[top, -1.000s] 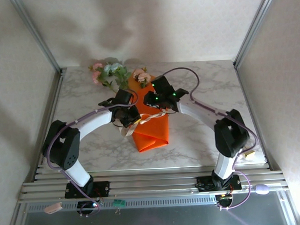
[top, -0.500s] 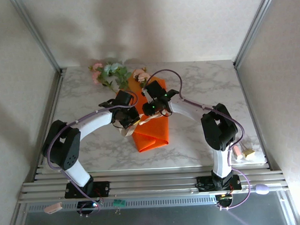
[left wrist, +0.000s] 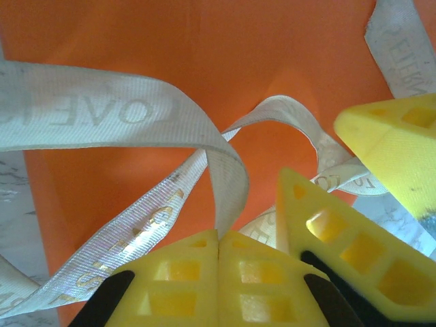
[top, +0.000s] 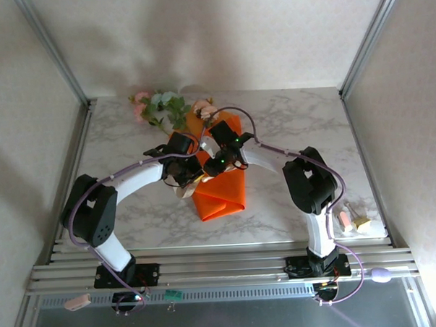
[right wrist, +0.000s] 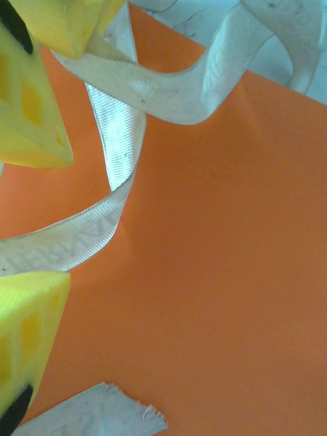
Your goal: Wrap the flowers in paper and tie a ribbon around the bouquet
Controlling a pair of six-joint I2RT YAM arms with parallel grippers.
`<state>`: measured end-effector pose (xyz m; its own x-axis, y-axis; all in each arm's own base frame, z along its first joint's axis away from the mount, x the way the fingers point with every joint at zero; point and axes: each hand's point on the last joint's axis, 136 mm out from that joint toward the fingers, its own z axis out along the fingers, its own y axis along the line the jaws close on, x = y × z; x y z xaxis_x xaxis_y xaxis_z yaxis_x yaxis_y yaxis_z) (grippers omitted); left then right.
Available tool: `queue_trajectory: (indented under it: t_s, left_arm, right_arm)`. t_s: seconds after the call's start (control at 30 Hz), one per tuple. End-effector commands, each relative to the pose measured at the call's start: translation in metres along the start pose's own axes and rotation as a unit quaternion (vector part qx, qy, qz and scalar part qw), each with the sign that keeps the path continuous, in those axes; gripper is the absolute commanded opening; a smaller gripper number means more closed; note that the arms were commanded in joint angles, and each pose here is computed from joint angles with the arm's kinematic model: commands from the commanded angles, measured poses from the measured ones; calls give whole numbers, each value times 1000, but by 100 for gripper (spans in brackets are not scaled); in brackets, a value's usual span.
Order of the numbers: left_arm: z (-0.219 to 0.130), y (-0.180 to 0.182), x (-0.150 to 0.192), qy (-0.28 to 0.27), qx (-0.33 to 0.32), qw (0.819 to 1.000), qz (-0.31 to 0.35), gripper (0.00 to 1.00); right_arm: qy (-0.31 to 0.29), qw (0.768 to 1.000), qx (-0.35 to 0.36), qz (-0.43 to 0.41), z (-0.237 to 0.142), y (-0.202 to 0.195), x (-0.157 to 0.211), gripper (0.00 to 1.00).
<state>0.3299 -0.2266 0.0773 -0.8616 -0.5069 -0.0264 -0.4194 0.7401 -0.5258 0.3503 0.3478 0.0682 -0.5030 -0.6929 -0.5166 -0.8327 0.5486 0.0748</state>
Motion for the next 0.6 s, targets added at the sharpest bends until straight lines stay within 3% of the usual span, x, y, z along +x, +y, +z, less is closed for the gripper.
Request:
queue_trajectory:
  t_s: [0.0, 0.2, 0.47, 0.57]
  left_arm:
    - [3, 1, 3, 2, -5, 1000, -3, 0]
    - [4, 0, 3, 4, -6, 1000, 0, 0]
    - [-8, -12, -3, -9, 5, 1000, 6, 1]
    - [-41, -17, -21, -66, -4, 998, 0, 35]
  right_arm:
    - [15, 1000, 10, 5, 6, -7, 9, 46]
    - [35, 999, 25, 20, 21, -17, 9, 38]
    - [19, 999, 41, 27, 19, -23, 3, 6]
    - [-2, 999, 46, 29, 10, -23, -6, 0]
